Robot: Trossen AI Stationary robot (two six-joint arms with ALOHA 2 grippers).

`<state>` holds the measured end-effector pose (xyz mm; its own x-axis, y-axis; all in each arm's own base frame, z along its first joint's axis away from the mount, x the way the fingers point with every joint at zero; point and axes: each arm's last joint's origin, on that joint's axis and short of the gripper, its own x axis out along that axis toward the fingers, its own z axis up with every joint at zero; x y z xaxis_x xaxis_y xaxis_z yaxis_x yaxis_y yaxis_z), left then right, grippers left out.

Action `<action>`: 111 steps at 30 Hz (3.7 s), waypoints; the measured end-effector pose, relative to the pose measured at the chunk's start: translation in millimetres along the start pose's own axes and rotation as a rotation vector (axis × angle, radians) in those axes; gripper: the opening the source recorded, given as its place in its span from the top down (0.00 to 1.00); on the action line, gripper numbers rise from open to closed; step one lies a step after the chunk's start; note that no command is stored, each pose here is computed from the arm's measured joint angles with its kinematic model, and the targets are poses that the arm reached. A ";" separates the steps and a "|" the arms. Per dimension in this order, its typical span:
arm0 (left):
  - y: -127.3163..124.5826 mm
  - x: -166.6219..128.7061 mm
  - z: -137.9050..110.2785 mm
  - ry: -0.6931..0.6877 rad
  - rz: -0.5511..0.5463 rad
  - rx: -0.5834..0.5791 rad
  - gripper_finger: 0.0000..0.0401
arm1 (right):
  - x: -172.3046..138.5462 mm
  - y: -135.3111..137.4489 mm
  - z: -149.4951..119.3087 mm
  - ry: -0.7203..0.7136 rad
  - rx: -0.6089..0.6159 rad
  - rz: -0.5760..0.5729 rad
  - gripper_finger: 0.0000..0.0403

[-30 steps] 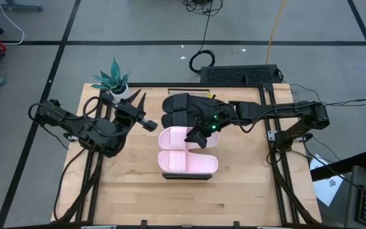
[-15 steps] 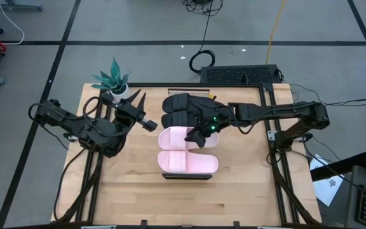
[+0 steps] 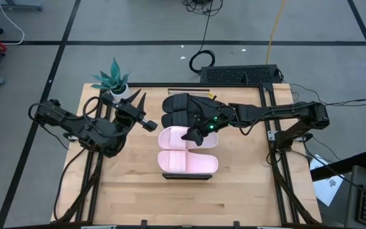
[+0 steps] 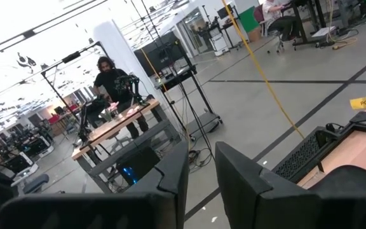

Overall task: Pick and place slides into the shelf
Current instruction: Adjust the white slides on the shelf

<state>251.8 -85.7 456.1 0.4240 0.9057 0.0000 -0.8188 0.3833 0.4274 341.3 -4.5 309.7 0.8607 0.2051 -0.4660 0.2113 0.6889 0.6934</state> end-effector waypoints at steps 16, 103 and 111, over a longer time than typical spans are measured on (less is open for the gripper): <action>0.0 0.0 0.0 0.000 0.000 0.000 0.80 | 0.1 -1.4 0.7 -0.031 0.001 -0.038 0.64; 1.7 10.1 0.5 0.016 0.034 0.022 0.80 | -26.4 -18.8 36.0 0.227 0.519 0.310 1.00; 1.7 10.1 0.6 0.016 0.034 -0.011 0.80 | -32.5 -15.9 36.0 0.270 0.553 0.337 1.00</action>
<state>254.9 -76.0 457.4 0.3894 0.9211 0.0000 -0.8370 0.3538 0.4174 326.7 -47.2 333.6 0.7907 0.5601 -0.2469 0.2193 0.1174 0.9686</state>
